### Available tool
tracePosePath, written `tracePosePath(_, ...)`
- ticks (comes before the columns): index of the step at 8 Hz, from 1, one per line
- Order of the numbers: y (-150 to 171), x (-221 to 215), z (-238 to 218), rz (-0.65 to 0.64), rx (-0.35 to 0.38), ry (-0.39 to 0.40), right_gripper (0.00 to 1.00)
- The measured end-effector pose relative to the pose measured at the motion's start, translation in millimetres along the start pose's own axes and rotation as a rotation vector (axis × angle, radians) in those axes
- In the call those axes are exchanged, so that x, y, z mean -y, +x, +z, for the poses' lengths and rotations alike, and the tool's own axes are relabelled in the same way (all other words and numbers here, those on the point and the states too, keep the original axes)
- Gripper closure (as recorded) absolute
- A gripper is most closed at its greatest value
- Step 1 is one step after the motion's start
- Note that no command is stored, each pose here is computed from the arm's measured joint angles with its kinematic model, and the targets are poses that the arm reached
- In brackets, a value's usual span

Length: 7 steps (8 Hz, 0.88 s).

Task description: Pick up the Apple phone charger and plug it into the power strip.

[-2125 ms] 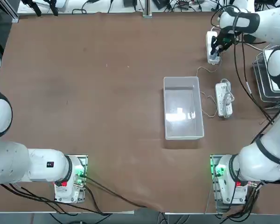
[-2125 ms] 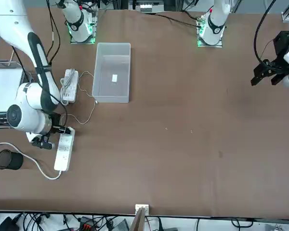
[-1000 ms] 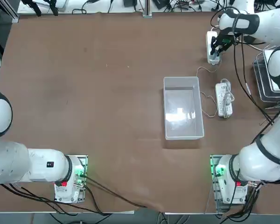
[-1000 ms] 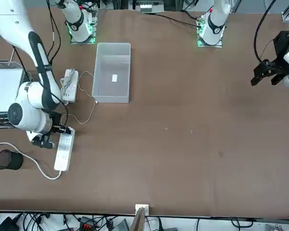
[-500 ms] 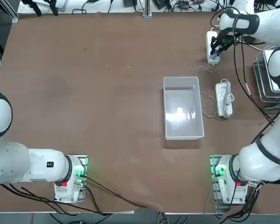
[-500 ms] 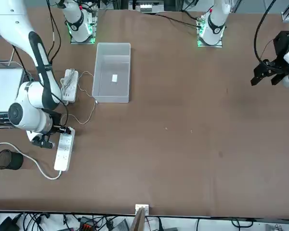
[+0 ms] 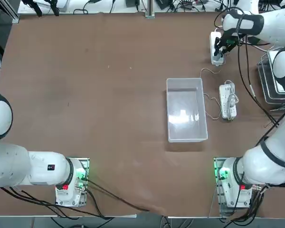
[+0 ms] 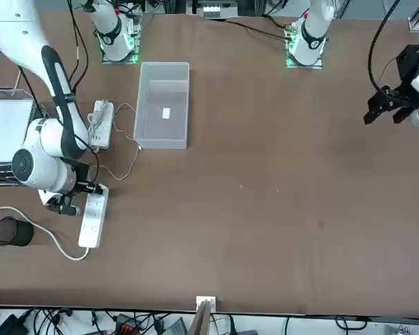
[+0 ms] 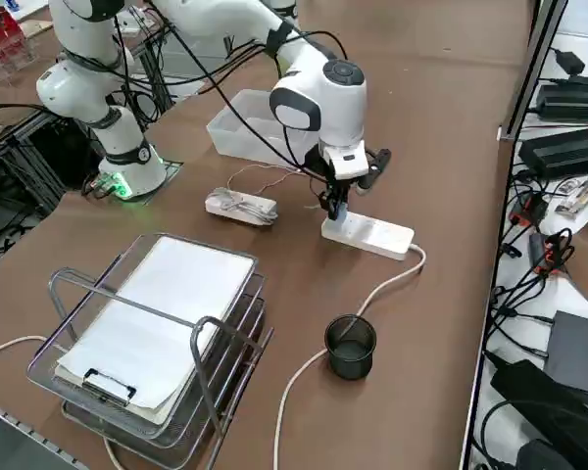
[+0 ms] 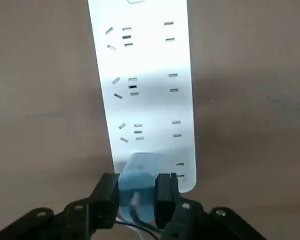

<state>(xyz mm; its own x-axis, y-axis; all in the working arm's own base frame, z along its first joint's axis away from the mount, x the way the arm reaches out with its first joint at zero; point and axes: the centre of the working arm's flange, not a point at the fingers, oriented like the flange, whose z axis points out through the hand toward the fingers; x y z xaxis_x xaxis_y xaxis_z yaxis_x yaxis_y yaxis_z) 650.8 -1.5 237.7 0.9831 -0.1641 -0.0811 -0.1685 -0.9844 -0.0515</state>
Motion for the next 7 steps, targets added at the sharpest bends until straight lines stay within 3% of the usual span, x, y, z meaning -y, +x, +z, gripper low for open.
tracePosePath(5, 0.3, 2.9, 9.6, -0.005, 0.002, 0.001, 0.5)
tracePosePath(7, 1.5, 3.0, 4.8, -0.015, 0.012, -0.013, 0.41)
